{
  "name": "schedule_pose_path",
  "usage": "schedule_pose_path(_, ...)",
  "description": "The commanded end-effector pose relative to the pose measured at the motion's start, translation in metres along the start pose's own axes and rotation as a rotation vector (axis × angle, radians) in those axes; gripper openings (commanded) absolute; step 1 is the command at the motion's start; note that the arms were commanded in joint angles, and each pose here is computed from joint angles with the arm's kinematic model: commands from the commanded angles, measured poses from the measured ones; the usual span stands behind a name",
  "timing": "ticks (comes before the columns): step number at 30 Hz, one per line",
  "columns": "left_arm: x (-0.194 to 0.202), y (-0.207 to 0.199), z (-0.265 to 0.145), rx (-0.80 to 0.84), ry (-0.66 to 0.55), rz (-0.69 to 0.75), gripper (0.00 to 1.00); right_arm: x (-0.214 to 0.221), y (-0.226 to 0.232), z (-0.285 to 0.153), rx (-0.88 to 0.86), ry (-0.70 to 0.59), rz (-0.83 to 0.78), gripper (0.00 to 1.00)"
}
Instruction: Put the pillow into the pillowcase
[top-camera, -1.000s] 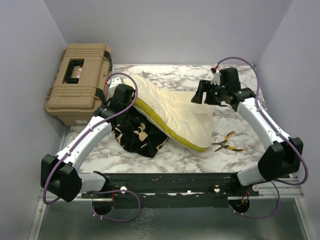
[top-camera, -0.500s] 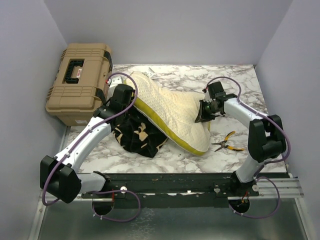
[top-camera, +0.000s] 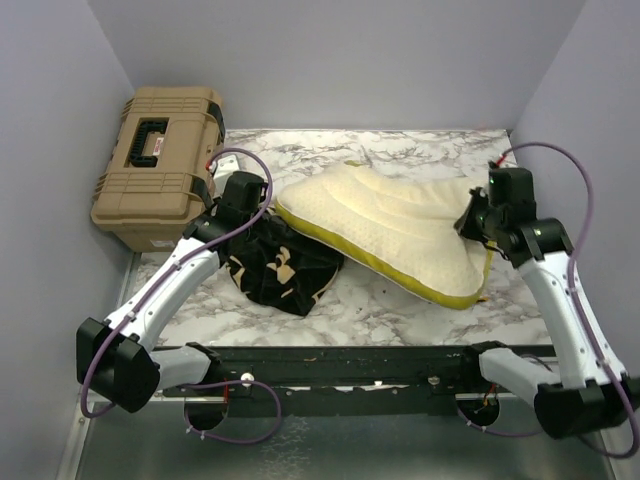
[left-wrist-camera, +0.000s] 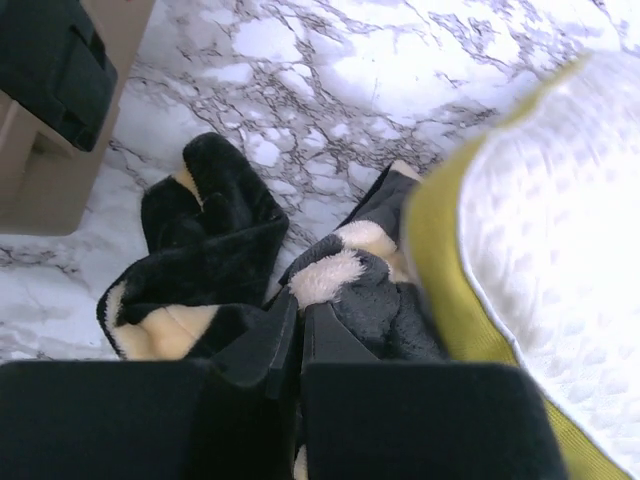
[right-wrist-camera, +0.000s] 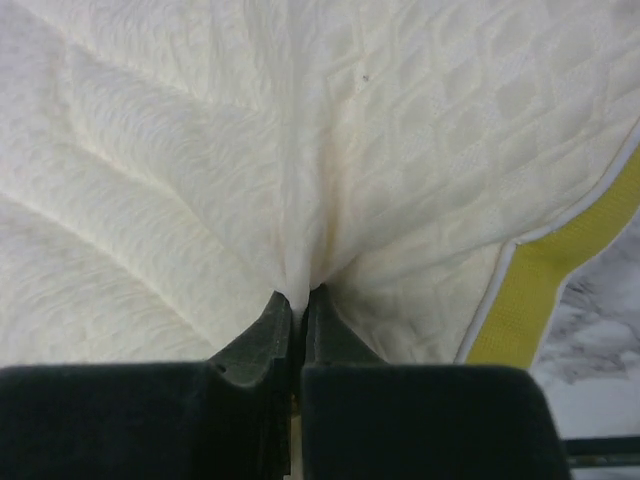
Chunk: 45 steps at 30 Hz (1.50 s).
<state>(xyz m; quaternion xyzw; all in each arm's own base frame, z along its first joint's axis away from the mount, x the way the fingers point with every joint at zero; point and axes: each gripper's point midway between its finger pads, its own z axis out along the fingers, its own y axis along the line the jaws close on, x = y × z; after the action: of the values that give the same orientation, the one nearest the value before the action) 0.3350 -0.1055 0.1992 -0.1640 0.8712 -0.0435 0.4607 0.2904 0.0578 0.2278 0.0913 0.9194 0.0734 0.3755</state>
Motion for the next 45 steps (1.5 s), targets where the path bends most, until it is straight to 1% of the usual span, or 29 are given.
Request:
schedule_pose_path(1,-0.023,0.013,-0.001,-0.080,-0.072,0.008,0.00,0.032,-0.057,-0.016,0.227,-0.037,0.077,0.05)
schedule_pose_path(3,-0.023,0.013,-0.001,-0.082,-0.073,0.013,0.00,0.027,-0.050,-0.020,0.167,-0.082,0.049,0.66)
schedule_pose_path(4,-0.022,0.014,-0.001,-0.082,-0.071,0.022,0.00,0.020,-0.048,-0.025,0.157,-0.115,0.069,0.91)
schedule_pose_path(5,-0.021,0.014,0.000,-0.084,-0.067,0.031,0.00,0.012,-0.044,-0.029,0.143,-0.142,0.082,0.99)
schedule_pose_path(8,-0.019,0.015,0.001,-0.084,-0.060,0.045,0.00,-0.012,-0.021,-0.031,0.033,-0.186,0.047,1.00)
schedule_pose_path(12,-0.015,0.011,0.003,-0.065,-0.042,0.050,0.00,-0.035,0.009,-0.007,-0.082,-0.163,-0.002,1.00)
schedule_pose_path(13,-0.014,0.009,0.003,-0.057,-0.035,0.053,0.00,-0.040,0.018,0.004,-0.122,-0.149,-0.016,1.00)
schedule_pose_path(19,-0.010,-0.003,0.005,0.001,-0.002,0.072,0.00,-0.069,0.053,0.086,-0.228,-0.053,-0.064,1.00)
schedule_pose_path(20,-0.010,-0.005,0.005,0.009,0.001,0.074,0.00,-0.070,0.056,0.106,-0.236,-0.023,-0.062,1.00)
schedule_pose_path(22,-0.010,-0.008,0.005,0.026,0.006,0.075,0.00,-0.080,0.063,0.133,-0.279,0.006,-0.055,1.00)
schedule_pose_path(25,-0.011,-0.014,0.004,0.050,0.016,0.080,0.00,-0.103,0.067,0.164,-0.325,-0.008,-0.038,1.00)
schedule_pose_path(29,-0.011,-0.018,0.003,0.070,0.021,0.081,0.00,-0.120,0.063,0.203,-0.376,0.007,-0.031,1.00)
schedule_pose_path(35,-0.006,-0.020,0.002,0.089,0.040,0.087,0.00,-0.117,0.076,0.258,-0.487,0.095,-0.101,1.00)
schedule_pose_path(37,-0.004,-0.020,0.003,0.094,0.048,0.090,0.00,-0.102,0.078,0.273,-0.528,0.149,-0.100,1.00)
schedule_pose_path(43,-0.006,-0.023,0.002,0.105,0.047,0.090,0.00,-0.050,0.088,0.297,-0.673,0.299,-0.049,1.00)
schedule_pose_path(45,-0.007,-0.027,0.002,0.117,0.050,0.091,0.00,-0.036,0.092,0.301,-0.726,0.336,-0.027,0.97)
